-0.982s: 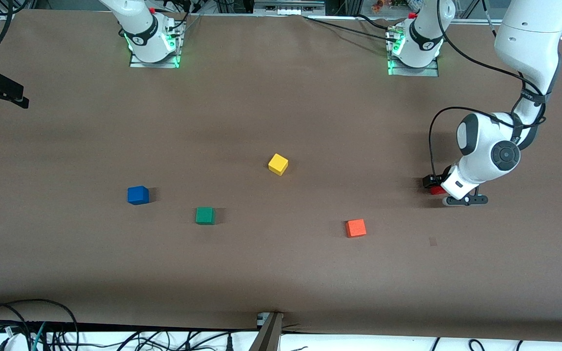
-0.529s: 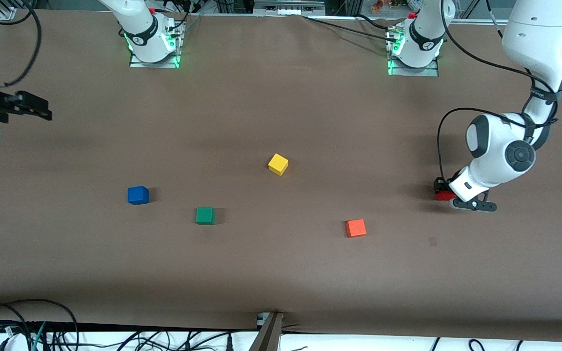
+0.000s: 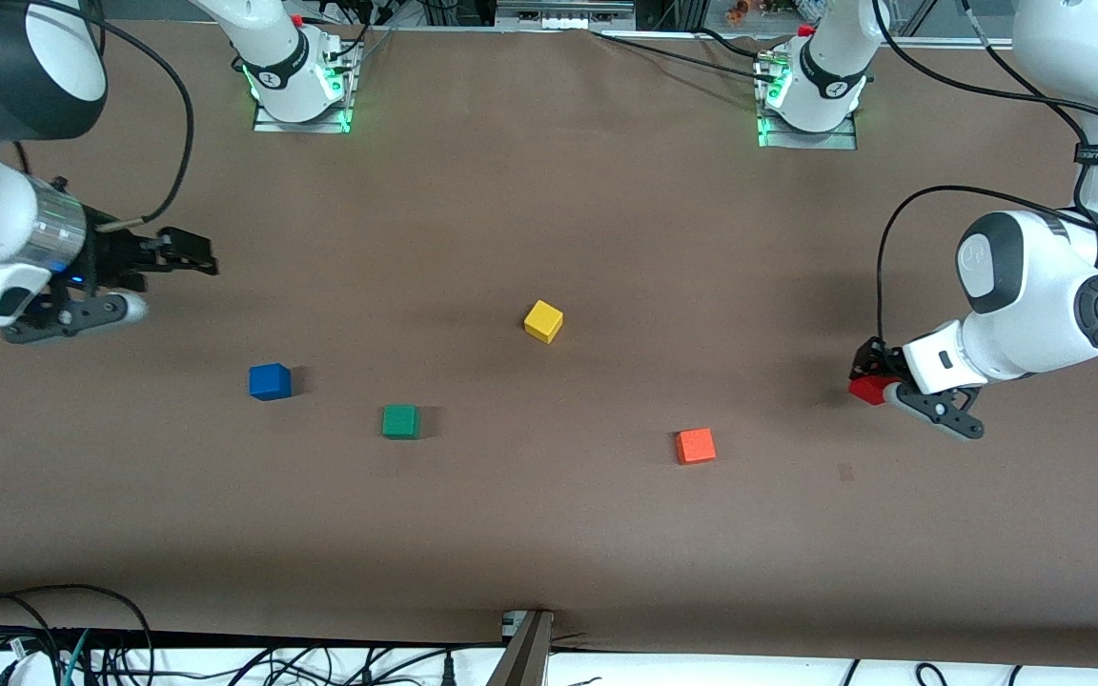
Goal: Pass red block to right arm, stack on blue
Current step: 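Lift the red cube with the left gripper while the right gripper approaches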
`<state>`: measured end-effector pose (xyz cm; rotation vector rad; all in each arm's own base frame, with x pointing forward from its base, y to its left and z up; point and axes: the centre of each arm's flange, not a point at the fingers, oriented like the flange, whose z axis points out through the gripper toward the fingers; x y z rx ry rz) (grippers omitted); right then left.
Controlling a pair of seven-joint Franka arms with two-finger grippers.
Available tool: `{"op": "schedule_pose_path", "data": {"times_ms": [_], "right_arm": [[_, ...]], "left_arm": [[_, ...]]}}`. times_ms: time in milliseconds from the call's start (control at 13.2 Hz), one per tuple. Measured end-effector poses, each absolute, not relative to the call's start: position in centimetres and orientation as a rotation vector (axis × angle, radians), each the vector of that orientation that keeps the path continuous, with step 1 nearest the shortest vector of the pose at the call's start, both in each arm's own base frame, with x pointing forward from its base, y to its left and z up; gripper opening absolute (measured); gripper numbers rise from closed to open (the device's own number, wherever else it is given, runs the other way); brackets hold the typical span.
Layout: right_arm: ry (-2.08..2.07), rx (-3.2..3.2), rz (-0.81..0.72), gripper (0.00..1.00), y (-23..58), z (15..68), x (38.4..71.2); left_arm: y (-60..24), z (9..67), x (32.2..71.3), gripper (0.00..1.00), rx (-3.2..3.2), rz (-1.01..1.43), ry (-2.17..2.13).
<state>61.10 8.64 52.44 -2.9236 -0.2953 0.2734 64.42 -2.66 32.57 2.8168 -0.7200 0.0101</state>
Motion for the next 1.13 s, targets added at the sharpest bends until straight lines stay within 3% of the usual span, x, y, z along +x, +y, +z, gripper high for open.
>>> {"op": "schedule_pose_path", "data": {"times_ms": [604,1133], "right_arm": [[-0.083,-2.354,0.302,1.0,18.0,42.3,65.4],[0.086,-2.044,0.287,1.0,26.9,37.6,66.3]], "left_arm": [[-12.5,35.0,65.0,0.56,2.107,0.513,-1.064],[-22.6,34.7,64.6,0.56,1.687,0.797,-1.08]]}}
